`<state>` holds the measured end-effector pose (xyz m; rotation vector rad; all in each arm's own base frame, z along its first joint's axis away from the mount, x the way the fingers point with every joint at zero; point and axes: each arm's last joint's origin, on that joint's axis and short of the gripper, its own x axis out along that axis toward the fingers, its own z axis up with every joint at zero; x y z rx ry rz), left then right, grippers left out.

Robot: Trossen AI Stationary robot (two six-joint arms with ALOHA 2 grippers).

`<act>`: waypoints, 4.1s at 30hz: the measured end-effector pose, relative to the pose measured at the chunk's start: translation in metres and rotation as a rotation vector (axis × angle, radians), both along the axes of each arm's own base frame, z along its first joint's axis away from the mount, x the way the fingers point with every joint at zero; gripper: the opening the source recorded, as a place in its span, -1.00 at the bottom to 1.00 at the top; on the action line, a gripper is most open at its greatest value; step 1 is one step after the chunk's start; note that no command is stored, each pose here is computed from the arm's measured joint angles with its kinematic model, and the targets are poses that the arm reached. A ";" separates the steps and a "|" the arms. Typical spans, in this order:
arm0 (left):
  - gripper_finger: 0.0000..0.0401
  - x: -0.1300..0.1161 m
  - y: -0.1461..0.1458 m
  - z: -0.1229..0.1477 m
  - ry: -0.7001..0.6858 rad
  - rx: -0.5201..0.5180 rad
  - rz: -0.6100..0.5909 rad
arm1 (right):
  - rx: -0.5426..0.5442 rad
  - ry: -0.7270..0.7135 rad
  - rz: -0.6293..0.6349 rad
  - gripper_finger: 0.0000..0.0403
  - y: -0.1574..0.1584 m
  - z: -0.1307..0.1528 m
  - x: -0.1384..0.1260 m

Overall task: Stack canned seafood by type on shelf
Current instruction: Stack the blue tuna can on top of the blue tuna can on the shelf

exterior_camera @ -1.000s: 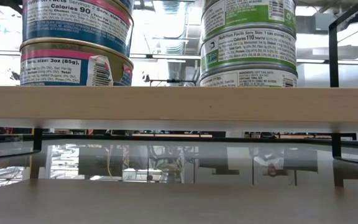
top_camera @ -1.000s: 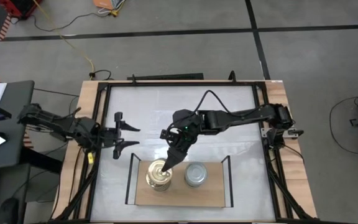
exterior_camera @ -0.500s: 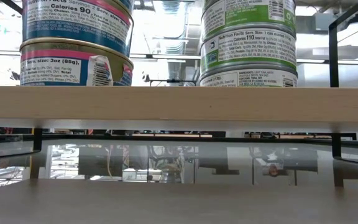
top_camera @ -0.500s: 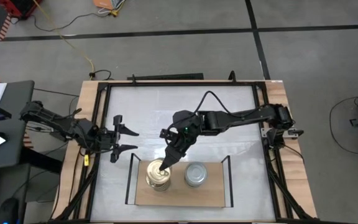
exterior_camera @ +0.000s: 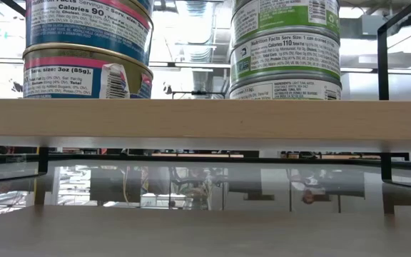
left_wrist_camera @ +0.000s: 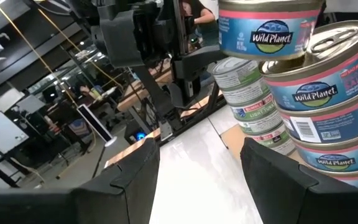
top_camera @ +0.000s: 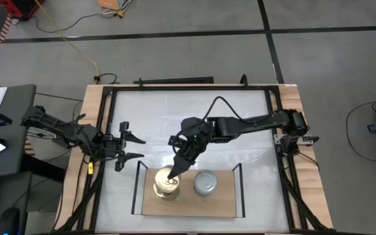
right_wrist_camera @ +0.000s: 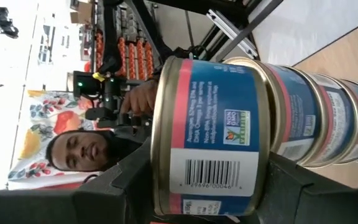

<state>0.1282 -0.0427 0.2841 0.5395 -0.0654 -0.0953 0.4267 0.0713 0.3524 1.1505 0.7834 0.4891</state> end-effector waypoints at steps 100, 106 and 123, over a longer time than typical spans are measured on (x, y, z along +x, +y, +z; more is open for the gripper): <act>0.07 0.009 -0.022 0.029 -0.102 -0.183 -0.151 | -0.130 0.005 -0.186 0.75 0.018 -0.005 -0.001; 0.07 0.026 -0.039 0.055 0.024 -0.199 -0.063 | -0.162 -0.022 -0.179 0.75 0.015 -0.005 -0.001; 0.07 0.057 -0.094 0.081 0.284 -0.047 -0.257 | -0.201 -0.053 -0.157 0.75 0.016 -0.005 -0.001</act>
